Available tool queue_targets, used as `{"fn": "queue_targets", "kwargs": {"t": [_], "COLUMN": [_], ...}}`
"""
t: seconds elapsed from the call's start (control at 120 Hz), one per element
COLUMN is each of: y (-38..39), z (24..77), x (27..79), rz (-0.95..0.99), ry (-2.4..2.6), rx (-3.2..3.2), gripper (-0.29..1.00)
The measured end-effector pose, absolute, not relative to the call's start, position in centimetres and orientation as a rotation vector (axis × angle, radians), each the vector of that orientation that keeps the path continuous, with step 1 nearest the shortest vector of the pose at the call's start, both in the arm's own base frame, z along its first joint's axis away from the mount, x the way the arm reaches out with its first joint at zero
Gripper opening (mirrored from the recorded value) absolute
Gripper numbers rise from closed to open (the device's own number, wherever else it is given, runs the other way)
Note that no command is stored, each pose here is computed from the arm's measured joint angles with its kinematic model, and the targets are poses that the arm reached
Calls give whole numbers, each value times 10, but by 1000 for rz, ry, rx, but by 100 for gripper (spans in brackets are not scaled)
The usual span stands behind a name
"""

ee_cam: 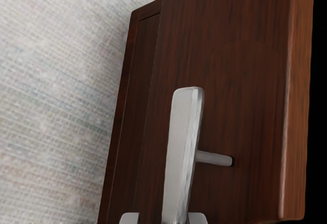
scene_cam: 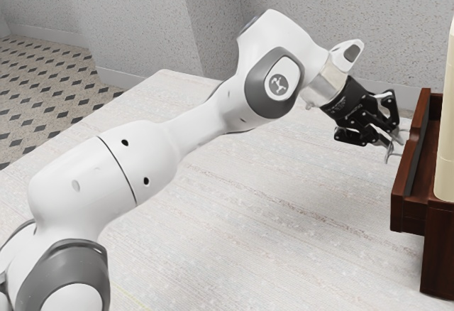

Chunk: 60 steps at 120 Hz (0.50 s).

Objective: Pull the drawer handle with one arm to open the drawer

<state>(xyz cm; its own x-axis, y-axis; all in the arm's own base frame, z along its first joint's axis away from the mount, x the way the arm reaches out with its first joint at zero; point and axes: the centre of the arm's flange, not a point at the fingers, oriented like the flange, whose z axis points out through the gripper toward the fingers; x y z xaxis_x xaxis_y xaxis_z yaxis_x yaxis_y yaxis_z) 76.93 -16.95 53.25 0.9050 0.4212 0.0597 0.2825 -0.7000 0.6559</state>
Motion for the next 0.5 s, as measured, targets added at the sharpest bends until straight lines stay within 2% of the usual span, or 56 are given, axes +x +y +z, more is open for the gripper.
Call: {"fn": "queue_targets", "kwargs": {"t": [0.5], "y": [-162], "z": [532], "x": [760], "rz": [245], "ry": [529], "rx": [2415], "gripper": [3]}}
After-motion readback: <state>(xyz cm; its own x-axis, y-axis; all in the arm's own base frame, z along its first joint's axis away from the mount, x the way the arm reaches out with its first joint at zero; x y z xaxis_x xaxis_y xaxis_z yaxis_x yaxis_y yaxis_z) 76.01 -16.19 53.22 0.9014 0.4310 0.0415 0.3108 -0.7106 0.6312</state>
